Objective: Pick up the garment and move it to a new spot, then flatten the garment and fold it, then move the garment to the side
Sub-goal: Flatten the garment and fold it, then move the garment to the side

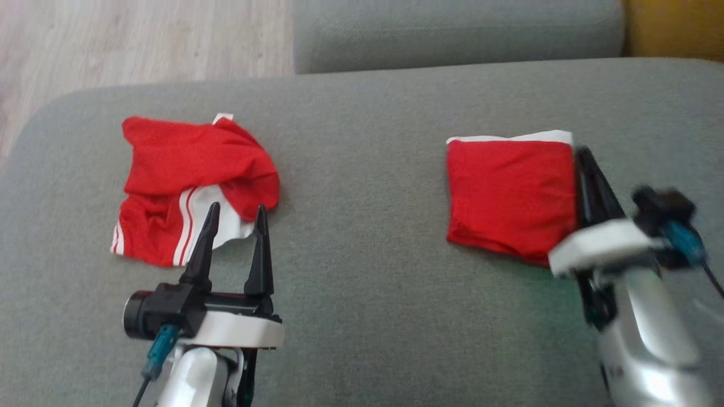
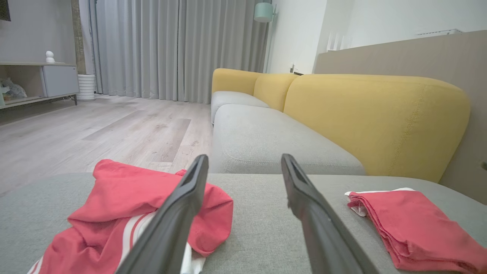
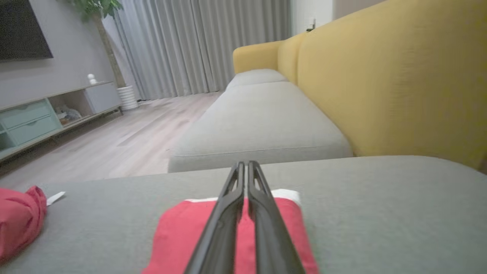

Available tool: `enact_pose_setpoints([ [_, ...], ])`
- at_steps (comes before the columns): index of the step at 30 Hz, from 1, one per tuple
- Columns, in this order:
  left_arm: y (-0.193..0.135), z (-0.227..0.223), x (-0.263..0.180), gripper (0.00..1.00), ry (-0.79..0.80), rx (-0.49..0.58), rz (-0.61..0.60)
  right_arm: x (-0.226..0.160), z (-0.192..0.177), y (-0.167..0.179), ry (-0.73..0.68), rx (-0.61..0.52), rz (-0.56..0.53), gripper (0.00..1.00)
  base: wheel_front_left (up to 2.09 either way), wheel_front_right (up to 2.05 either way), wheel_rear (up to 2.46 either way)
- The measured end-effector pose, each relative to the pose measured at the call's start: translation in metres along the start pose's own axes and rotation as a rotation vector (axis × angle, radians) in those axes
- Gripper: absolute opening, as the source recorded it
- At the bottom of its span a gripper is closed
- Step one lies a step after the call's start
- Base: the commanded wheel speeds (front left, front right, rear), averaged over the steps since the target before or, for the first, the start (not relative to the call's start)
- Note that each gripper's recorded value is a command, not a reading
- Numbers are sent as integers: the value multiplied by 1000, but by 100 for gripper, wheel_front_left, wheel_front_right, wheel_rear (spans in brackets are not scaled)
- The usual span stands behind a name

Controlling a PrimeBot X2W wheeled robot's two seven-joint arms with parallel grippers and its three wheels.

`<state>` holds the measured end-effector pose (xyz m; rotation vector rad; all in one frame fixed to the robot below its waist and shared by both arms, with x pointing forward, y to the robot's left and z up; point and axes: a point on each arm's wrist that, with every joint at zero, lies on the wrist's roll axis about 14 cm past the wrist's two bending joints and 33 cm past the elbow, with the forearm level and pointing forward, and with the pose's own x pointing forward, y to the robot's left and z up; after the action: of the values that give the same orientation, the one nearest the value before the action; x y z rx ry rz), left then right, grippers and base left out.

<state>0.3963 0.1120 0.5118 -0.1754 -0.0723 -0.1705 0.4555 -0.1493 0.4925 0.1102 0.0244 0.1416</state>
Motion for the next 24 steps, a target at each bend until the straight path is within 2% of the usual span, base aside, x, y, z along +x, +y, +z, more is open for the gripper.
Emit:
enact_pose_setpoints([
  [1,-1,2,-1,100,-5,0,-3,-9,0,-6,-5,-10,-17,85,0,0,0],
  [2,-2,2,-2,100,-7,0,-5,-19,-4,-11,0,-19,-33,100,0,0,0],
  [7,-4,-4,-16,100,14,-7,-1,-58,-23,-22,33,8,-81,100,0,0,0],
  [12,-2,-15,-29,100,48,-15,14,-76,-30,-17,40,49,-82,100,0,0,0],
  [24,5,-25,-28,100,80,-18,35,-67,-37,-16,66,41,-76,100,0,0,0],
])
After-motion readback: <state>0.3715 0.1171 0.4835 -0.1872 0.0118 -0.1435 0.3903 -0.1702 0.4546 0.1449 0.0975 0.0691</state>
